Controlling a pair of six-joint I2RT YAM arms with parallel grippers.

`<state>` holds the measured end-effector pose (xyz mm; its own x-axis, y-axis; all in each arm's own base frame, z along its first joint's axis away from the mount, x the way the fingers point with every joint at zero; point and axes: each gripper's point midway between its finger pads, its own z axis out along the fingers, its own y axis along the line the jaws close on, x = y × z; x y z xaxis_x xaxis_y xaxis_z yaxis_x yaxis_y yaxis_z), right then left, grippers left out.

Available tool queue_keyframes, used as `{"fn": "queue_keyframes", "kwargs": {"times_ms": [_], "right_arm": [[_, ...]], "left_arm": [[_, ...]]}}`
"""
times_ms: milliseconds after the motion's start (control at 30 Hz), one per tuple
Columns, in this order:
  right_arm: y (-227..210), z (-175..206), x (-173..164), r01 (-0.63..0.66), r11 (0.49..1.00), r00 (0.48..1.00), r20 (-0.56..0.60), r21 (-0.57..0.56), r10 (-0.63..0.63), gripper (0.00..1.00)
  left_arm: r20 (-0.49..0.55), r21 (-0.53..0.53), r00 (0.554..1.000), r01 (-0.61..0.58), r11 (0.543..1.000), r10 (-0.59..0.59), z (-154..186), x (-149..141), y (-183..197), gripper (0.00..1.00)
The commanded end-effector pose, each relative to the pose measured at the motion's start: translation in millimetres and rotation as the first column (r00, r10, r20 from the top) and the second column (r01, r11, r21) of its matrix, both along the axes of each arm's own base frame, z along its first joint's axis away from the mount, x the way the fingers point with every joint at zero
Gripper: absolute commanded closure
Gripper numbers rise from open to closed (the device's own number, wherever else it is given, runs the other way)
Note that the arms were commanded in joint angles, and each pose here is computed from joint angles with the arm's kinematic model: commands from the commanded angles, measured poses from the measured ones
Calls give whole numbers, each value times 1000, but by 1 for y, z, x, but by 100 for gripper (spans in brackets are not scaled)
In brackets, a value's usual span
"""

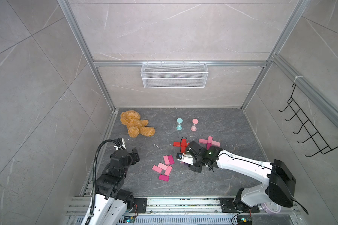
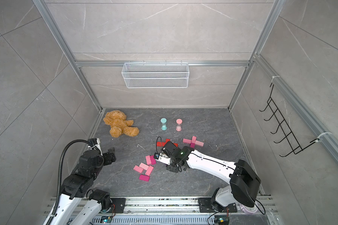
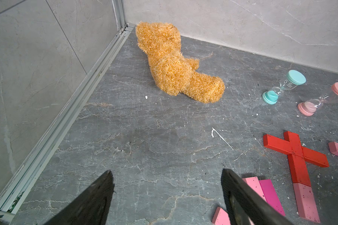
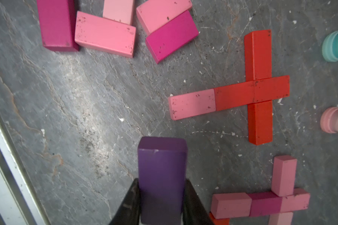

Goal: Assemble the letter t with building blocks
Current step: Pick up the building block from the center of the board, then assemble the building block at the center of the board.

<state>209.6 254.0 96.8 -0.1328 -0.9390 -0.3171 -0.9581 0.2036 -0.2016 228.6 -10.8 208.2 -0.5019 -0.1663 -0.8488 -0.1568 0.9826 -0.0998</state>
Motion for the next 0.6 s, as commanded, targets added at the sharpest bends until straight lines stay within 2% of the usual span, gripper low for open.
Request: {"fn": "queue_keyframes", "kwargs": {"times_ms": [0, 233, 567], "right_arm": [[-15, -9, 0, -158, 986, 987, -25, -61, 157, 100], [-19, -29, 18, -175, 981, 980, -108, -77, 167, 100], [-14, -50, 43, -174, 979, 982, -86, -108, 165, 100]], "left_arm": [[30, 13, 1000, 4, 1000, -5, 9, 2, 0, 12], [28, 21, 1000, 7, 1000, -8, 9, 2, 1, 12], [30, 27, 1000, 2, 1000, -3, 8, 1, 2, 12]]}}
